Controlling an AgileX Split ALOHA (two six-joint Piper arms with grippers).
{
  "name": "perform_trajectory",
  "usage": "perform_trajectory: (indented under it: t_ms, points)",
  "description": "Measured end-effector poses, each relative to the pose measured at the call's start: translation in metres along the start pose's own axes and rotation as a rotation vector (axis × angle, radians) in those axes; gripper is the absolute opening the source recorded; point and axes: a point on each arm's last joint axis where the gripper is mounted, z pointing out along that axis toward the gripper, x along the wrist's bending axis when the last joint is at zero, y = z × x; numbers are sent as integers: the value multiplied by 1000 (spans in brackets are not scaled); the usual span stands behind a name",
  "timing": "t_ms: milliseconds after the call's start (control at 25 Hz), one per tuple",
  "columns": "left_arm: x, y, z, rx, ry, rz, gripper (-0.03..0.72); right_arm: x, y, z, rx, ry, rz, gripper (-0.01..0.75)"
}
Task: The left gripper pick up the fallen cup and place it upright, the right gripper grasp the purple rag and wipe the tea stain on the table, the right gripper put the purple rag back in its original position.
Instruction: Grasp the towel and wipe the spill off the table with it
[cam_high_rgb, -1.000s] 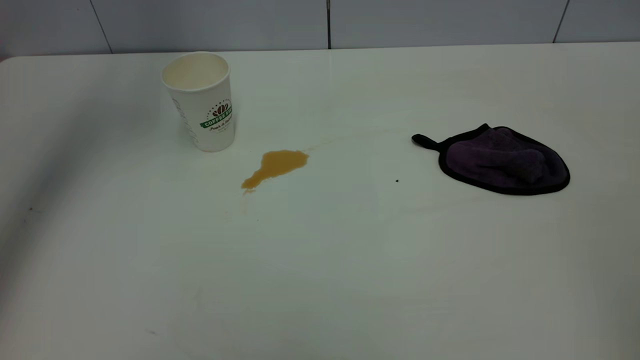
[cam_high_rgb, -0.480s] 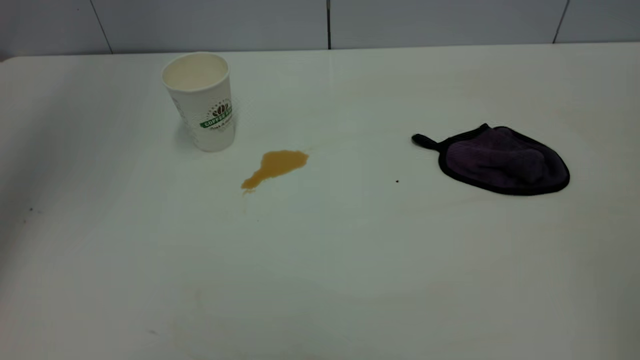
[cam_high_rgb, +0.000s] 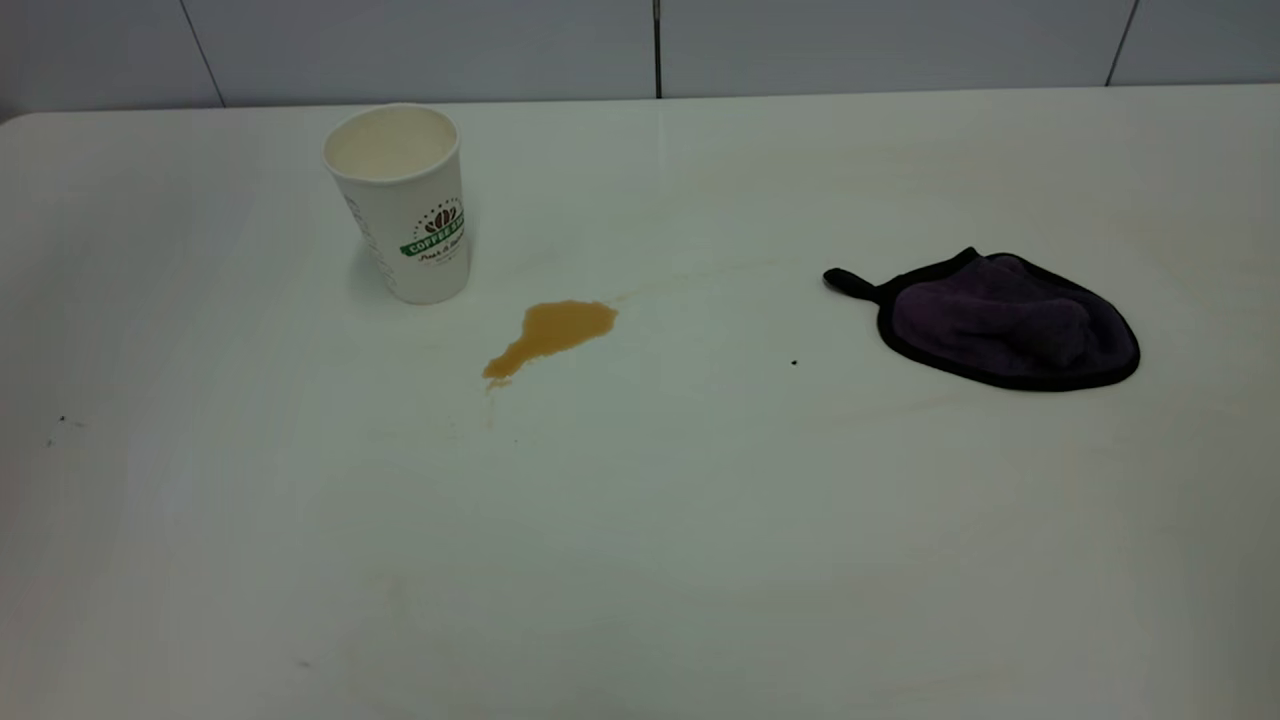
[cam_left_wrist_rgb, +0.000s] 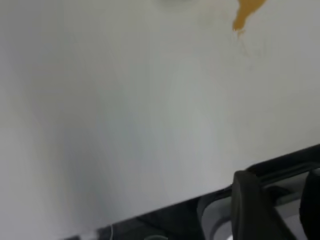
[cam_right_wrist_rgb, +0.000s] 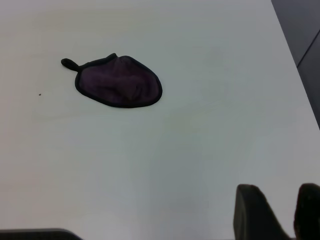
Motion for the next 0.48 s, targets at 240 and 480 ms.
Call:
perform_trajectory:
  t_ms: [240,480]
  points:
    - [-13,-86,16,80,-17,-35,255,0,0,0,0,0,0,239]
    - [-23,-160,38,107,-16,-42,253,0,0,0,0,0,0,239]
